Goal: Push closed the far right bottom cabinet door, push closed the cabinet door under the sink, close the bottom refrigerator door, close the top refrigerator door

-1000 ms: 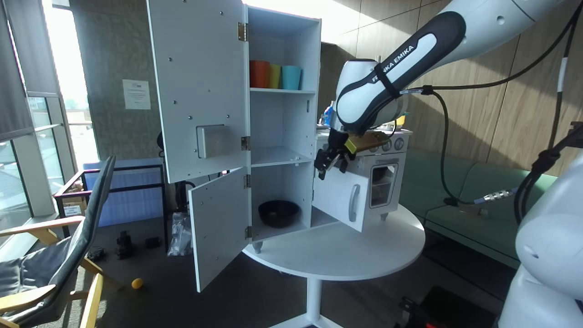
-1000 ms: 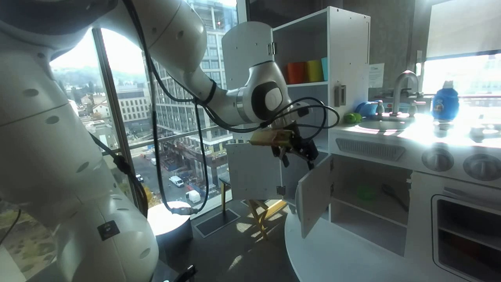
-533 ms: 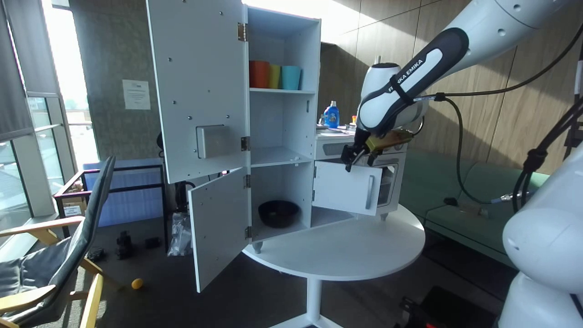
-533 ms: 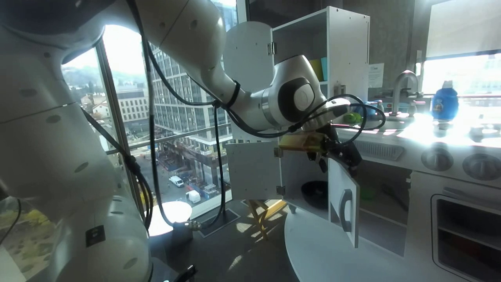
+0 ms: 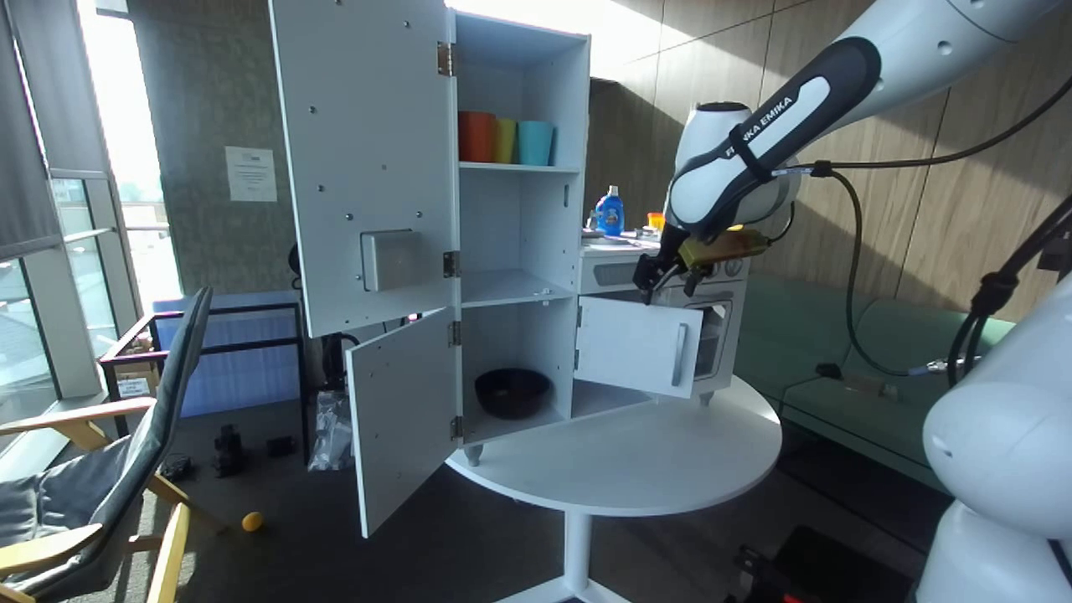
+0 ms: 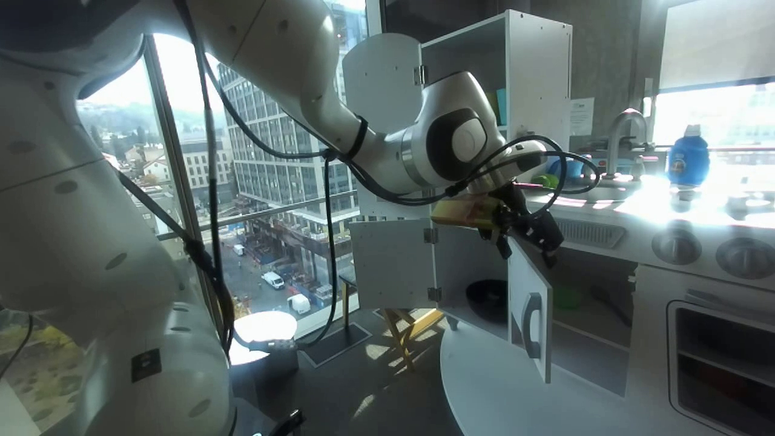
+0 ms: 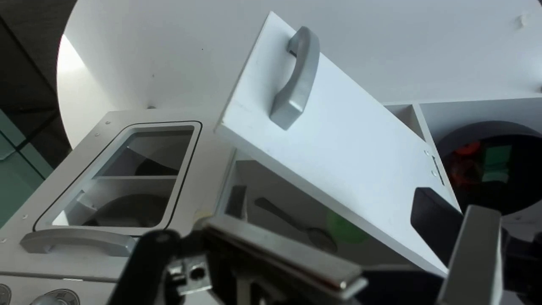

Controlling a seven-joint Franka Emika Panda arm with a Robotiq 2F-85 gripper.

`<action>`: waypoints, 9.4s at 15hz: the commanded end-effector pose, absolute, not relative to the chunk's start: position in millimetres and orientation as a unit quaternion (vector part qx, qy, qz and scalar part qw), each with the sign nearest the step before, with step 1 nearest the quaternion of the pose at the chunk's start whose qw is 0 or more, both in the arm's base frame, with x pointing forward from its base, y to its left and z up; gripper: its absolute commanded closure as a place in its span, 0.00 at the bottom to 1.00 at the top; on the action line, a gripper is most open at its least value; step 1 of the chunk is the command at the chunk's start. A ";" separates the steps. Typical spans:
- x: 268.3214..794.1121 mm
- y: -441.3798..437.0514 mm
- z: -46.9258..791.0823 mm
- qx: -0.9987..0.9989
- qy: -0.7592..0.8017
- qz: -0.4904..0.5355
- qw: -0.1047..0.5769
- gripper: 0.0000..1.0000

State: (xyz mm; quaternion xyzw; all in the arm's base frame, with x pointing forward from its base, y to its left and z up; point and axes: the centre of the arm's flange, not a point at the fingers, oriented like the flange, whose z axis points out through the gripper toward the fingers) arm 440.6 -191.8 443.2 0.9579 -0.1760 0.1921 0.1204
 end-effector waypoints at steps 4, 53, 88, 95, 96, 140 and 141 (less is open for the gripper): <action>378.3 -160.2 418.7 0.980 -0.130 0.100 0.116 0.00; 378.5 70.7 411.7 0.980 -0.143 0.071 0.117 0.00; 579.3 169.5 409.5 0.931 -0.294 0.209 -0.052 0.00; 528.3 79.4 418.1 0.938 -0.302 0.168 0.023 0.00; 519.5 66.7 421.4 0.939 -0.297 0.166 0.045 0.00; 355.0 293.7 577.5 0.945 -0.041 0.323 -0.024 0.00; 357.6 304.3 585.0 0.940 -0.033 0.340 -0.026 0.00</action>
